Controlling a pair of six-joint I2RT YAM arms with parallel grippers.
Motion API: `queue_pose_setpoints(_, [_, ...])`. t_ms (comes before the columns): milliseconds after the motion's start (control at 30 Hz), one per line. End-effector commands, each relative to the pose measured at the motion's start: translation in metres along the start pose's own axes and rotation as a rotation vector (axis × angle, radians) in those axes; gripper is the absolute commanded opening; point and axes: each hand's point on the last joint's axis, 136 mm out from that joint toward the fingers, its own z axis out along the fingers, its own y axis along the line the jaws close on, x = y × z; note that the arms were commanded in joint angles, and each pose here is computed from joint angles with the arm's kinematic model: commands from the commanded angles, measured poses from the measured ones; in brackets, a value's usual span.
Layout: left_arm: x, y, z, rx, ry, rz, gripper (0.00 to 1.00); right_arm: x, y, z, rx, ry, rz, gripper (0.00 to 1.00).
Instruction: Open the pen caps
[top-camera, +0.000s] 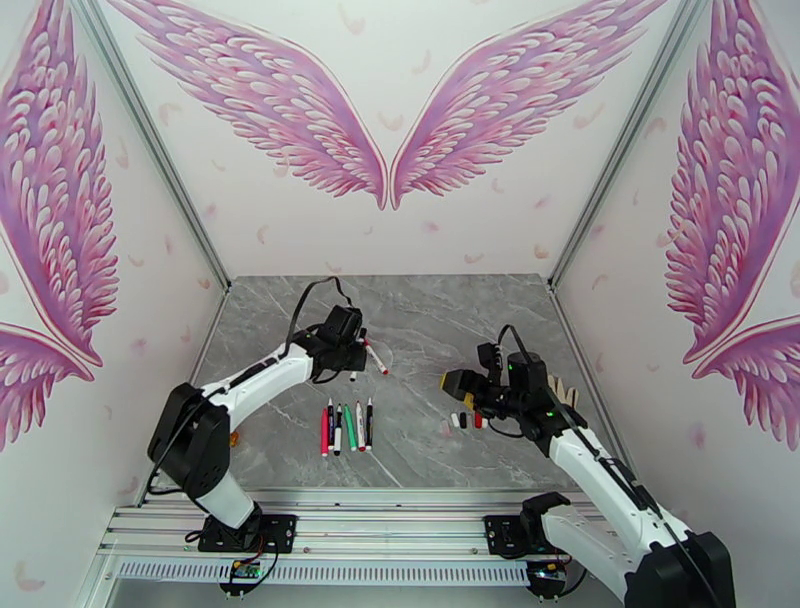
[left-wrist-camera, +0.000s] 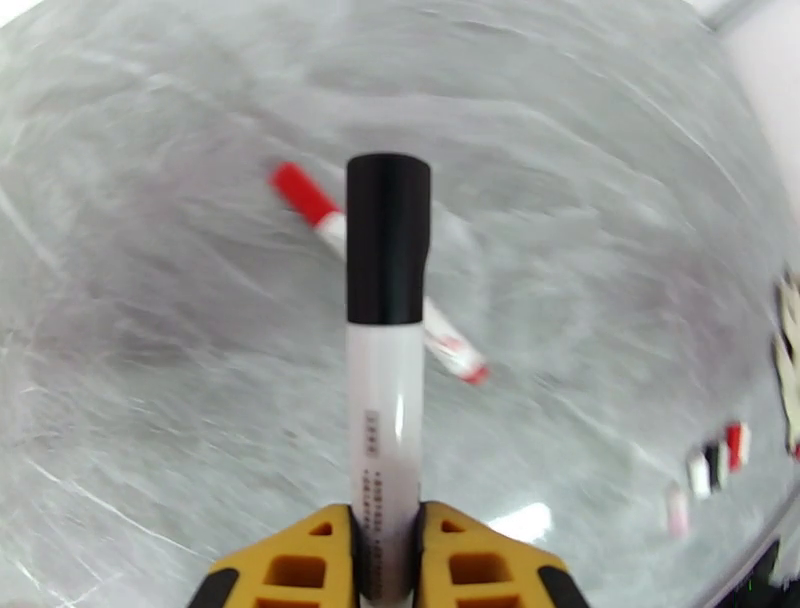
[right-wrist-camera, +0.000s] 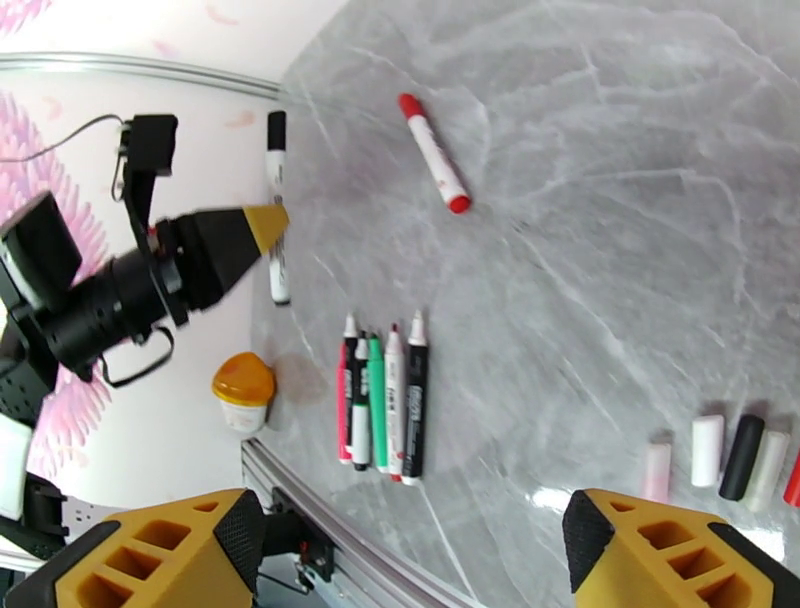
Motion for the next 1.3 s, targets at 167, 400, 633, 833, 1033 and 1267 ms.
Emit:
queue_pose_setpoints(167, [0.028,-0.115,-0.046,0.456,-0.015,0.265,0.15,-0.028,0.052,0.000,-0.134,-0.015,-0.011,0.75])
queue_pose_setpoints(400, [0.049,-0.157,-0.053,0.546,0.030,0.330,0.14,-0.029,0.058,0.010,-0.117,0.003,-0.028,0.69])
queue_pose_setpoints(633, [0.048,-0.170,-0.063,0.583,-0.002,0.323,0.14,-0.026,0.060,0.016,-0.129,0.015,-0.031,0.60])
queue_pose_setpoints(833, [0.051,-0.176,-0.061,0.625,0.009,0.285,0.14,-0.022,0.066,0.021,-0.144,0.040,-0.048,0.43])
queue_pose_setpoints(1033, [0.053,-0.178,-0.060,0.641,0.015,0.267,0.14,-0.021,0.066,0.022,-0.132,0.035,-0.048,0.32])
queue_pose_setpoints(1267, [0.059,-0.176,-0.059,0.639,0.033,0.272,0.14,-0.026,0.069,0.019,-0.120,0.013,-0.066,0.31])
